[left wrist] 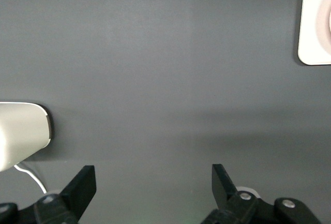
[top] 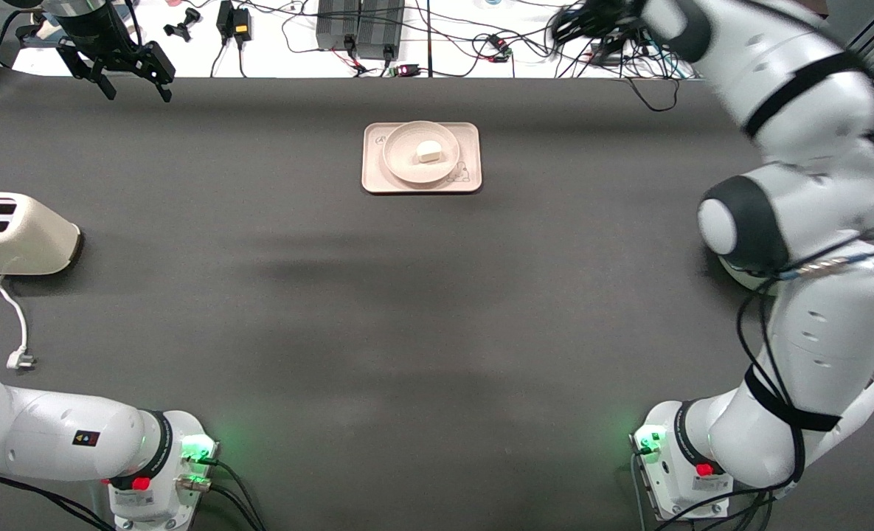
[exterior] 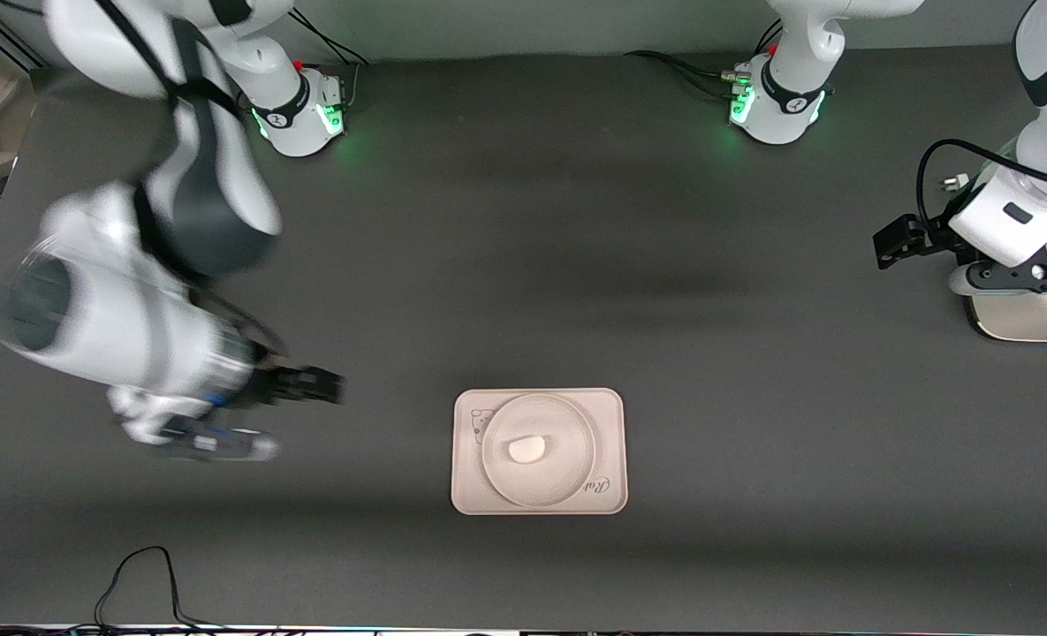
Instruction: Place bun in plate and plate on tray
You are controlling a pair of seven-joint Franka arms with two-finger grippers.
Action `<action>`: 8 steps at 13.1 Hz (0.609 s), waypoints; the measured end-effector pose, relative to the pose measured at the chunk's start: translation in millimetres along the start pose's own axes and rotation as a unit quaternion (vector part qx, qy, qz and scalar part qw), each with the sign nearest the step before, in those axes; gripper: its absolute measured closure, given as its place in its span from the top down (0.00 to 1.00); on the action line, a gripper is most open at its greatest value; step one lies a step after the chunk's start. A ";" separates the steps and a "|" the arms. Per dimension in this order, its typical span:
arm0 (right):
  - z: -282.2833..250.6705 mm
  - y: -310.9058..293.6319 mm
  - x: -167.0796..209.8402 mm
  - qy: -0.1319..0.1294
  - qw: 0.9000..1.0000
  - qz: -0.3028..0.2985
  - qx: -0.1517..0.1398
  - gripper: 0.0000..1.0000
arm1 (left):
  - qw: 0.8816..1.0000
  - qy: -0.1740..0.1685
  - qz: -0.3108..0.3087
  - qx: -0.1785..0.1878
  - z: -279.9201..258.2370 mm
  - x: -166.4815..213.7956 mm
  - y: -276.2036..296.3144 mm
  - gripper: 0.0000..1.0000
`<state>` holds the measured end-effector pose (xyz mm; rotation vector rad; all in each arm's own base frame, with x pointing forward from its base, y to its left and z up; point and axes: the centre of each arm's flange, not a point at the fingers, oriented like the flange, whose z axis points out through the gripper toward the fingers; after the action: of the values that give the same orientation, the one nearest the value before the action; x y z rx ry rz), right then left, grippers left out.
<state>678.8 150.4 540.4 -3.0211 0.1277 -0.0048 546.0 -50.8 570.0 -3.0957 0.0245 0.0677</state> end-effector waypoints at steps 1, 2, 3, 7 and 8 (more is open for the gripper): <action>-23.4 35.9 -5.8 0.000 1.000 0.003 -0.004 1.00 | 1.000 0.000 0.000 0.000 0.0 0.0 -0.5 1.00; -38.6 69.6 -12.9 -0.008 1.000 0.004 -0.007 1.00 | 1.000 0.000 -0.001 0.000 0.0 0.1 -1.1 1.00; -48.9 99.1 -21.4 -0.022 1.000 0.006 -0.008 1.00 | 1.000 0.000 -0.001 0.000 0.0 0.1 -1.4 1.00; -71.3 147.0 -52.1 -0.036 0.999 0.019 -0.011 1.00 | 1.000 0.000 -0.001 0.000 -0.2 0.1 -1.4 1.00; -72.5 148.4 -57.5 -0.034 0.999 0.017 -0.009 1.00 | 1.000 0.000 -0.001 0.000 -0.2 0.1 -1.1 1.00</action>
<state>608.5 -0.1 595.0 -3.0314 0.1739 0.1023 546.1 -49.7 570.3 -3.0958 0.0214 0.0673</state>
